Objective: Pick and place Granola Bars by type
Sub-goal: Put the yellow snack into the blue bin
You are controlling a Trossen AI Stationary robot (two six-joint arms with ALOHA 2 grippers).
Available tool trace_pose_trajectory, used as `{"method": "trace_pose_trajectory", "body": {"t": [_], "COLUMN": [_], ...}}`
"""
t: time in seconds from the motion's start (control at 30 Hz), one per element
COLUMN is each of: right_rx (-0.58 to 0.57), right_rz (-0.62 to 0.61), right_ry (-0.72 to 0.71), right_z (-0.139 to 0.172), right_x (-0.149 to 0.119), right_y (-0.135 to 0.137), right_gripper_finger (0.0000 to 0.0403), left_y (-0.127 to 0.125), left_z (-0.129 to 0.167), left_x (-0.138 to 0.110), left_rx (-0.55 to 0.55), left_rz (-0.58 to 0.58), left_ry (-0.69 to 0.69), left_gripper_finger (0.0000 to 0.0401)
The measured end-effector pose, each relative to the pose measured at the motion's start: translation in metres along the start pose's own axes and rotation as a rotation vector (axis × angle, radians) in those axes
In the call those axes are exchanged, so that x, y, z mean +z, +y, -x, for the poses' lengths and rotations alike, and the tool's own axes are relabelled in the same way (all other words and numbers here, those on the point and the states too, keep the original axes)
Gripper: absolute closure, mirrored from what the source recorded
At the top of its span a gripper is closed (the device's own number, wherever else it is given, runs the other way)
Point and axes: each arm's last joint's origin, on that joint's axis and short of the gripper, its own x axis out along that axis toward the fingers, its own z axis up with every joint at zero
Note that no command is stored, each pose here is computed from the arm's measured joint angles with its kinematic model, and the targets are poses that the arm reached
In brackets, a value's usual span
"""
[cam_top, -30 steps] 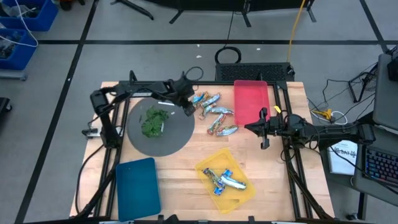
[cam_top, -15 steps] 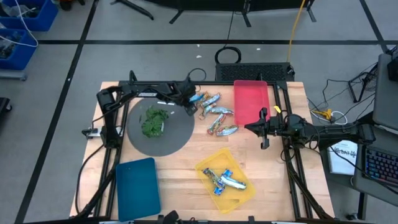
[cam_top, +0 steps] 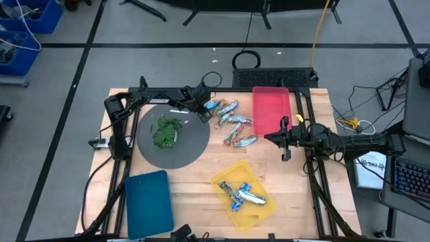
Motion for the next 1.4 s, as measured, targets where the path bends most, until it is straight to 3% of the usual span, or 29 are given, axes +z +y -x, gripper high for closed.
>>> {"method": "trace_pose_trajectory", "body": {"t": [0.23,0.53,0.97,1.13,1.4], "right_rx": [0.000,0.000,0.000,0.000,0.000], "right_rz": [0.000,0.000,0.000,0.000,0.000], "right_ry": [0.000,0.000,0.000,0.000,0.000], "right_z": [0.000,0.000,0.000,0.000,0.000], "right_x": [0.000,0.000,0.000,0.000,0.000], "right_y": [0.000,0.000,0.000,0.000,0.000], "right_gripper_finger": [0.0398,0.0399,0.0398,0.0398,0.0399], "left_y": [0.011,0.009,0.007,0.001,-0.019], "left_z": [-0.001,-0.002,-0.022,-0.006,0.066], "left_x": [-0.006,-0.003,-0.010,-0.007,0.007], "left_rx": [0.018,-0.028,-0.058,-0.029,-0.026], "left_rz": [0.054,0.068,0.047,0.018,-0.047], "left_ry": [0.066,0.041,0.088,0.063,-0.100], "left_gripper_finger": [0.0255,0.0288,0.0391,0.0398,0.0399]}}
